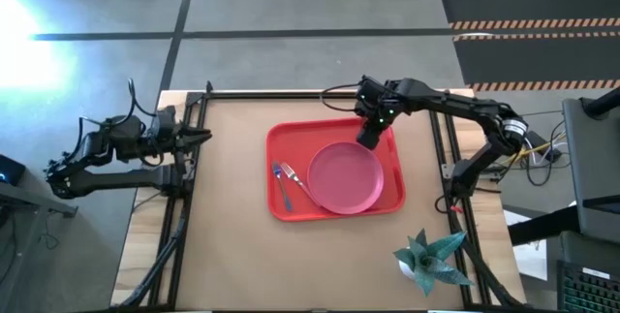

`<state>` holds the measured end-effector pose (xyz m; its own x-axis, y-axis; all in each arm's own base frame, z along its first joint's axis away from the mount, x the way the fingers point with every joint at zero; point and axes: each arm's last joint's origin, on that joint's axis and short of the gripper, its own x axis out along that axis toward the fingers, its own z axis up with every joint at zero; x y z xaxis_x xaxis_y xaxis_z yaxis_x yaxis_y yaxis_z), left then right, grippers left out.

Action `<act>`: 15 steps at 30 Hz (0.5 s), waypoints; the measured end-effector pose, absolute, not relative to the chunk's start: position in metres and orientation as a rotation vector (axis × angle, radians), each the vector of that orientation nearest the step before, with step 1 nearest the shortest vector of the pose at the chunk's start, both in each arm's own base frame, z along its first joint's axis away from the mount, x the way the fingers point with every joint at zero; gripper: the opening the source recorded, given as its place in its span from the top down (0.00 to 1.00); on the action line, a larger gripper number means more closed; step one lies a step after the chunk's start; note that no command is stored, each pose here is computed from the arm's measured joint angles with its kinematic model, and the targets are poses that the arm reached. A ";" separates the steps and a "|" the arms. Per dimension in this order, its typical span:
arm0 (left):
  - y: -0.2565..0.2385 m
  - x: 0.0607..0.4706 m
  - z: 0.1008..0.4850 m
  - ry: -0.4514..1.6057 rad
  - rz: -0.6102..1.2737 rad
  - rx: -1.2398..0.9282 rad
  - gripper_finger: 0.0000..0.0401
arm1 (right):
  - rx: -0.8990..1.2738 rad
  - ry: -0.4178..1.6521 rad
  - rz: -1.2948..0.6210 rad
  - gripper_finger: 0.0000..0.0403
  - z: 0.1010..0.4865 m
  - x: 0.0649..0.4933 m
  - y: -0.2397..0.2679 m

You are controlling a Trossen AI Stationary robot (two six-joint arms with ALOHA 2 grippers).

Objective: Pick and place plate/cup/fork/spoon on tray
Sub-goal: Put the red cup on the top right of the red tray, then adjust the pink plate on the red tray

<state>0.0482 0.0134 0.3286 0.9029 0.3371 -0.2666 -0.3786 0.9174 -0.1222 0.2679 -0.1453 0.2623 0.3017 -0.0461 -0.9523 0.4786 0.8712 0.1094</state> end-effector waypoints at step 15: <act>0.013 0.048 0.329 0.241 0.372 -0.173 0.91 | 0.364 1.059 -0.334 0.80 0.335 0.280 -0.138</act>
